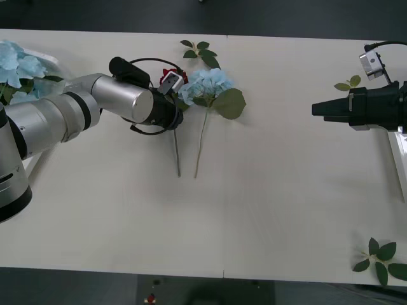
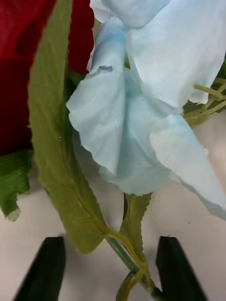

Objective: Put the red flowers into the right box and the blue flowers into the left box

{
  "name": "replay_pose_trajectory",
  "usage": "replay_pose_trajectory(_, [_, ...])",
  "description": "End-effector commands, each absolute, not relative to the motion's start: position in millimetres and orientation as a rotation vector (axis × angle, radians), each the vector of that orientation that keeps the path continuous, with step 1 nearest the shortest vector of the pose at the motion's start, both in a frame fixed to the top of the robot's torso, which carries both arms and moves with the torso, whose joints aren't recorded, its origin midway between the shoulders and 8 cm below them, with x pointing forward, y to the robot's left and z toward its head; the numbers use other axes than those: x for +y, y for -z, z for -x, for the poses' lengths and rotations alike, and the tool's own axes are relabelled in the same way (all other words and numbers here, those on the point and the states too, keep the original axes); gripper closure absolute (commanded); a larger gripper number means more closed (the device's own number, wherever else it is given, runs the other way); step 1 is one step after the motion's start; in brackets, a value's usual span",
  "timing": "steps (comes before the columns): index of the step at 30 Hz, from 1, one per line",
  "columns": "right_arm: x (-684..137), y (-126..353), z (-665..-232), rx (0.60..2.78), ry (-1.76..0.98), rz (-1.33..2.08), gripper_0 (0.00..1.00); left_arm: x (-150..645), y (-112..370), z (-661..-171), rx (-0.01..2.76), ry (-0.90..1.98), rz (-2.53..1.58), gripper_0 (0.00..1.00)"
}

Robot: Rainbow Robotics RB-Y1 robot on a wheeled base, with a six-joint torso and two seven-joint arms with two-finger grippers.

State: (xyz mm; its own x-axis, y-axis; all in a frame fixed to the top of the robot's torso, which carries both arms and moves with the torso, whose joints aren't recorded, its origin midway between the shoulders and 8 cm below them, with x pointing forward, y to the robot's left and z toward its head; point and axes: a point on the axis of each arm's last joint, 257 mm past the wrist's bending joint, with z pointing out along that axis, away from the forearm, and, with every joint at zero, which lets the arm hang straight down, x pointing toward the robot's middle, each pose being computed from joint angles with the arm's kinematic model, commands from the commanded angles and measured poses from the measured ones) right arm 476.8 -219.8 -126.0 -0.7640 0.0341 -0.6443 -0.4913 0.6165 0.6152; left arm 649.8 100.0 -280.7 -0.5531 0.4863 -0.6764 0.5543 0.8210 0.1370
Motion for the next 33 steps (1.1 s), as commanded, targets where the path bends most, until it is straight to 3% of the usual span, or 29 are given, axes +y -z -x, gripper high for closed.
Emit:
replay_pose_trajectory(1, [-225, 103, -482, 2.177, -1.064, 0.389, 0.09, 104, 275, -654, 2.274, 0.135, -0.691, 1.00])
replay_pose_trajectory(21, [-225, 103, -482, 2.177, -1.064, 0.389, 0.08, 107, 275, -656, 2.269, 0.127, -0.686, 0.99])
replay_pose_trajectory(22, [-225, 103, -482, 2.177, -1.064, 0.389, 0.08, 107, 274, -656, 2.268, 0.126, -0.685, 0.89])
replay_pose_trajectory(23, [-225, 103, -482, 2.177, -1.064, 0.389, 0.09, 108, 275, -656, 2.268, 0.123, -0.687, 0.62])
replay_pose_trajectory(26, [-225, 103, -482, 2.177, -1.064, 0.389, 0.08, 111, 279, -655, 2.276, 0.121, -0.682, 0.40])
replay_pose_trajectory(28, [-225, 103, -482, 2.177, -1.064, 0.389, 0.08, 112, 282, -653, 2.280, 0.115, -0.688, 0.35])
replay_pose_trajectory(33, [-225, 103, -482, 2.177, -1.064, 0.389, 0.08, 118, 292, -649, 2.285, 0.081, -0.720, 0.35])
